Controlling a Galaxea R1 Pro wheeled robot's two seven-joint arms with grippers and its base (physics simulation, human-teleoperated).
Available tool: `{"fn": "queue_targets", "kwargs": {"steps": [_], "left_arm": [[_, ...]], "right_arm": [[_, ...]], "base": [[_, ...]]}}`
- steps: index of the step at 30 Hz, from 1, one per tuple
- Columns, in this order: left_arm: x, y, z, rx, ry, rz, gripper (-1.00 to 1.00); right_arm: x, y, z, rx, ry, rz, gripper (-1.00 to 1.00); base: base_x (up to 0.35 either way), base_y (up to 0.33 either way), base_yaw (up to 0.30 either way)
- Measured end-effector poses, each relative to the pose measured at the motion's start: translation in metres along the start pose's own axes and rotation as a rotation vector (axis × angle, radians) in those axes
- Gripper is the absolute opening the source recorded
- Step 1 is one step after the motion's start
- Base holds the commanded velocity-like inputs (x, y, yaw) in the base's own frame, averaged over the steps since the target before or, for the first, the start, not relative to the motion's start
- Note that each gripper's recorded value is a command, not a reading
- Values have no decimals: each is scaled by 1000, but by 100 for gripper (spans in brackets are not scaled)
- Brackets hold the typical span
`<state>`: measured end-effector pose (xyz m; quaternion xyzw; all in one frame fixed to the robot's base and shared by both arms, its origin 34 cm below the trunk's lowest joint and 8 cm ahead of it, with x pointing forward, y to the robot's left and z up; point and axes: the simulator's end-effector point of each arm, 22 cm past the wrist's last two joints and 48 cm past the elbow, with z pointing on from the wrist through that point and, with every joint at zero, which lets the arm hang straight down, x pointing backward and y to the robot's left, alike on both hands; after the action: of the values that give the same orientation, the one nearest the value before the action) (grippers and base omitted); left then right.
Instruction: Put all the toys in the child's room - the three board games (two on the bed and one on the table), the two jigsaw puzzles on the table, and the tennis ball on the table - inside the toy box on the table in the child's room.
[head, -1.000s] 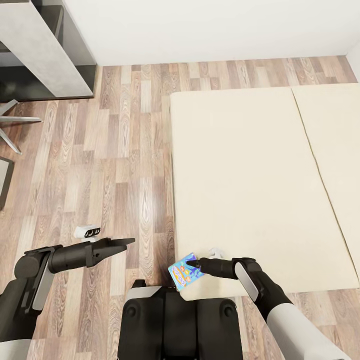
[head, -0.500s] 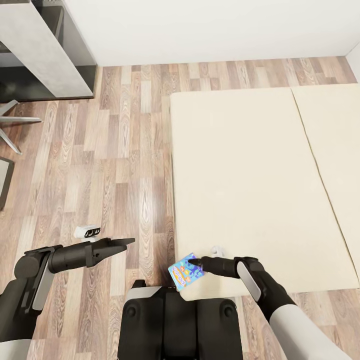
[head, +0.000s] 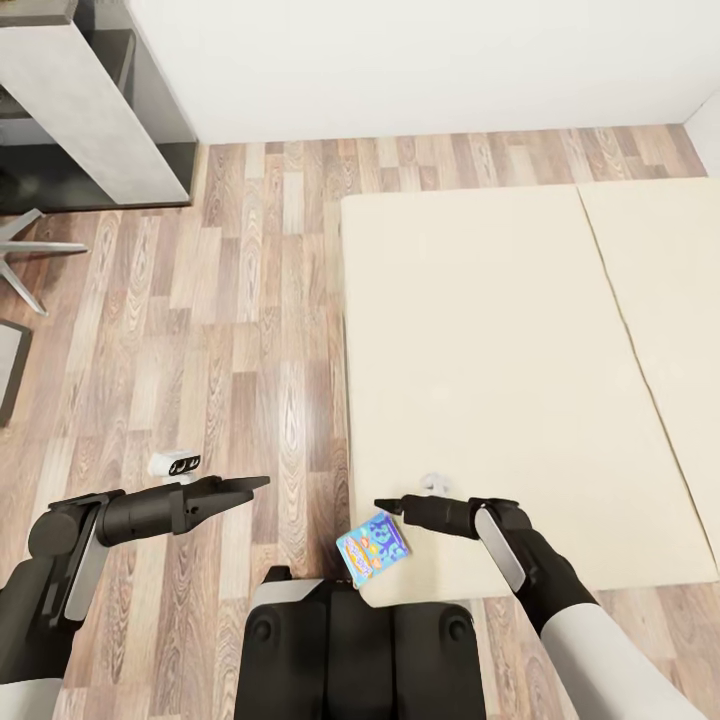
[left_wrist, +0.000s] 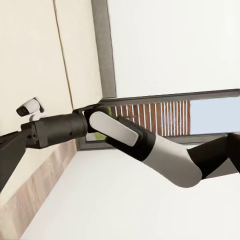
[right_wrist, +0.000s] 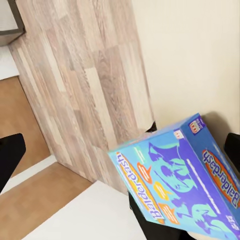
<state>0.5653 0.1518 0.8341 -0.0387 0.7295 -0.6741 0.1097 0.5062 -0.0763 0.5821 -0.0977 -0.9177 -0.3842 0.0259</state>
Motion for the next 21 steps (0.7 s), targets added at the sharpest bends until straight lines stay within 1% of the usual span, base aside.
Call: {"fn": "queue_targets", "kwargs": {"steps": [2, 5, 6, 10, 11, 14, 15, 21], "left_arm": [[-1, -1, 0, 0, 0, 4, 100], [-4, -3, -3, -4, -8, 10, 100], [-7, -3, -7, -11, -19, 15, 100], [-16, -4, -18, -28, -49, 29, 100], [-19, -4, -22, -36, -60, 35, 100], [-23, -5, -27, -47, -70, 43, 100], [-24, -5, -30, -53, -72, 46, 100], [-29, -5, -44, -90, -57, 66, 100]], "right_arm": [[-3, 3, -1, -3, -6, -6, 100], [-16, 14, -7, -19, -34, -34, 100], [-21, 21, -10, -30, -49, -48, 100], [-26, 34, -19, -49, -79, -77, 100], [-27, 39, -25, -57, -94, -92, 100], [-31, 50, -36, -80, -117, -123, 100], [-31, 57, -43, -100, -129, -141, 100], [-29, 82, -65, -178, -161, -198, 100]], "base": [[0, 0, 0], [0, 0, 0], [0, 0, 0], [0, 0, 0], [0, 0, 0], [0, 0, 0], [0, 0, 0], [0, 0, 0]]}}
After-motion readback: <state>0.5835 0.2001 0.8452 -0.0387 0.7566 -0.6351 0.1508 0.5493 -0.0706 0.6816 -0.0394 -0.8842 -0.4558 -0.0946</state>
